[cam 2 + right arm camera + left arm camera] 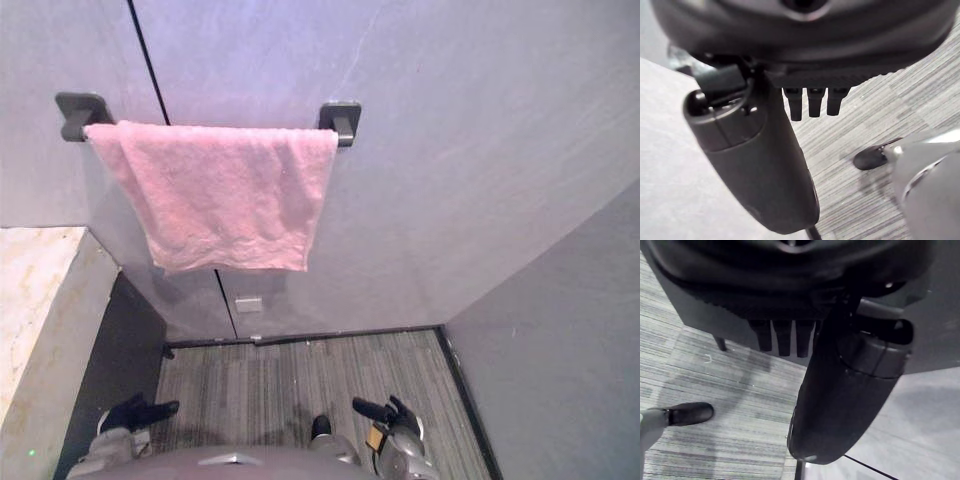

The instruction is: Organize the bathroom.

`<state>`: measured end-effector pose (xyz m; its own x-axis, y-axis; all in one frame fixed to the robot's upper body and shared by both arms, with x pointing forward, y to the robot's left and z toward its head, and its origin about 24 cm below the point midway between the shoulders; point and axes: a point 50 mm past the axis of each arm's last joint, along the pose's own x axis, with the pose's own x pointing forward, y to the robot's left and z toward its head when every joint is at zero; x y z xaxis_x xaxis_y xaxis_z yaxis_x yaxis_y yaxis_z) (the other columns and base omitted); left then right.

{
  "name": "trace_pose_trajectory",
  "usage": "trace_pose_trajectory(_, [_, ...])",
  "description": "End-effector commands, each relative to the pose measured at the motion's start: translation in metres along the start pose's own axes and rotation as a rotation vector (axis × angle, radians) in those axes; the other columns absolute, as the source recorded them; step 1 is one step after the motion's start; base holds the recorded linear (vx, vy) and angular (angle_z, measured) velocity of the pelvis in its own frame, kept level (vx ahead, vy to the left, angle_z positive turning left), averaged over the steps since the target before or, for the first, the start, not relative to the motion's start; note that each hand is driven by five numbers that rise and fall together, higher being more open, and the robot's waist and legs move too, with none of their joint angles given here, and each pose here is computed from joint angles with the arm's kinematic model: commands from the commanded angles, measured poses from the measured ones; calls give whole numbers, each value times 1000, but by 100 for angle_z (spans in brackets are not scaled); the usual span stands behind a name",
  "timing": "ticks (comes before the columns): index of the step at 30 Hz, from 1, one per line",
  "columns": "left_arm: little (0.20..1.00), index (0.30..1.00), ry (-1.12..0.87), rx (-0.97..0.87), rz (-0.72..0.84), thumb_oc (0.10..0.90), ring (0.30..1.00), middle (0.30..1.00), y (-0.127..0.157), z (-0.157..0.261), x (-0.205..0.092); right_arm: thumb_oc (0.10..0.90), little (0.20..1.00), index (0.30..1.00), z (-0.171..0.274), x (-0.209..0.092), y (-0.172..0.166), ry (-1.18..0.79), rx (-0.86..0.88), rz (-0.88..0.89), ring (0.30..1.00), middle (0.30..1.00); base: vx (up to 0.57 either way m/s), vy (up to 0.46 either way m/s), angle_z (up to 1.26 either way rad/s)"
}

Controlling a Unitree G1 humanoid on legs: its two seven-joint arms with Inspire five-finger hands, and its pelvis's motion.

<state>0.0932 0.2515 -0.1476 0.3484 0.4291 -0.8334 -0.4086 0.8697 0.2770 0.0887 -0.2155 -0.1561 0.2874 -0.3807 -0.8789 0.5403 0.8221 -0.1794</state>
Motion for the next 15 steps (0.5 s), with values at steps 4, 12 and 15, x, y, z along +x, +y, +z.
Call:
trace_pose_trajectory(4, [900,900,-5,-62,-6,800,900,900,-3,8,7,800,900,900,19,11,-24,-40,-48,-75,900,900,-120,-242,53])
trace_pose_trajectory(12, [900,900,203,-39,-4,800,900,900,-1,-37,0,800,900,900,6,14,-33,91,-174,-51,900,900,-178,-128,33])
trace_pose_trajectory(15, [900,900,274,-27,-5,800,900,900,1,-49,-3,800,900,900,-3,13,-34,155,-213,12,900,900,-222,12,85])
